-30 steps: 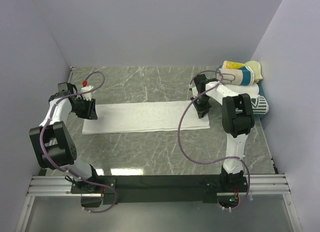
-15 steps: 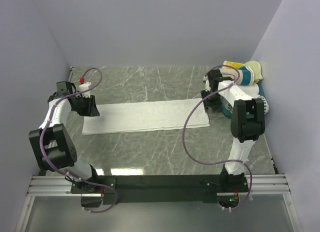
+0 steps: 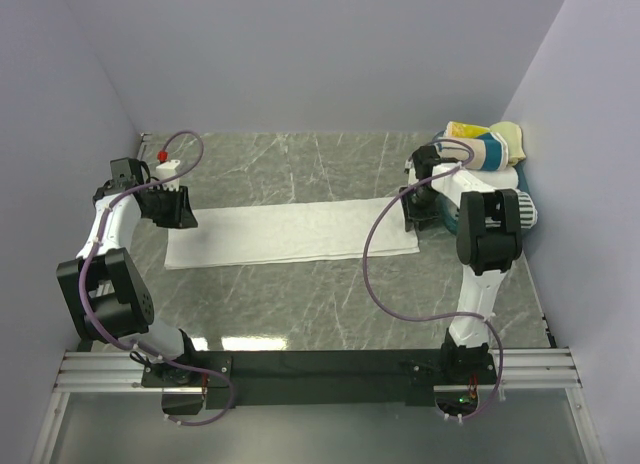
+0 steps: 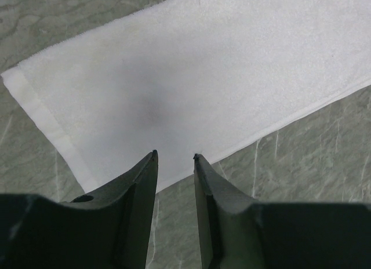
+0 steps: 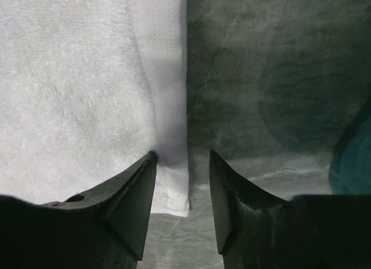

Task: Roll the towels
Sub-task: Fold the towel

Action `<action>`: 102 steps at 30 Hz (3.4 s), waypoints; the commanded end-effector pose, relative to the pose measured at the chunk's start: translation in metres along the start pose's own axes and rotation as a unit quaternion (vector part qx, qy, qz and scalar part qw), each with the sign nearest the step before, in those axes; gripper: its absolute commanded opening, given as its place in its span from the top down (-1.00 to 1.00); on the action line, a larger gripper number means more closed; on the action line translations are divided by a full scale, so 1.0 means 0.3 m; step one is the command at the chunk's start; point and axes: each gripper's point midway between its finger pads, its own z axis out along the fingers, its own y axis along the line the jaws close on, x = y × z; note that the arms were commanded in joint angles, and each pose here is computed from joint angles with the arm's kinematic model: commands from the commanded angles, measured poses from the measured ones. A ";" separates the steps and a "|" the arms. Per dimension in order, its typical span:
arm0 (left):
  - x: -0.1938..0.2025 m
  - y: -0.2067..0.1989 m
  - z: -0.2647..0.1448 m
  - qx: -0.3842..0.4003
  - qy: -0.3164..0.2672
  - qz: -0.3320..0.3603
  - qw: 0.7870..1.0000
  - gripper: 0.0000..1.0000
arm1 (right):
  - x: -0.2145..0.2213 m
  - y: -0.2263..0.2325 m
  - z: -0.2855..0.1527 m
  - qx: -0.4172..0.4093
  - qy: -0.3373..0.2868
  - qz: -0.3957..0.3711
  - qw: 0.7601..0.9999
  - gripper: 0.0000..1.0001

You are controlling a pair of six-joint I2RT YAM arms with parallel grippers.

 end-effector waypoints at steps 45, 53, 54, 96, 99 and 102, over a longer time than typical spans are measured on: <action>-0.250 -0.060 -0.145 0.018 -0.101 0.024 0.994 -0.99 | -0.099 0.398 -0.272 -0.134 -0.043 -0.102 0.985 1.00; -0.317 -0.027 -0.226 -0.023 -0.132 0.000 0.991 -0.99 | -0.091 0.553 -0.243 -0.207 -0.024 -0.099 0.973 1.00; -0.319 -0.015 -0.237 -0.029 -0.136 -0.002 0.990 -0.99 | -0.098 0.567 -0.243 -0.213 -0.028 -0.101 0.971 1.00; -0.225 0.041 -0.242 -0.045 -0.114 -0.015 0.992 -0.99 | -0.086 0.940 -0.155 -0.271 -0.009 -0.167 0.948 1.00; -0.229 0.047 -0.240 -0.045 -0.113 -0.016 0.992 -0.99 | -0.074 0.940 -0.146 -0.269 -0.003 -0.169 0.948 1.00; -0.231 0.044 -0.237 -0.040 -0.113 -0.017 0.993 -0.99 | -0.069 0.944 -0.147 -0.272 -0.002 -0.169 0.948 1.00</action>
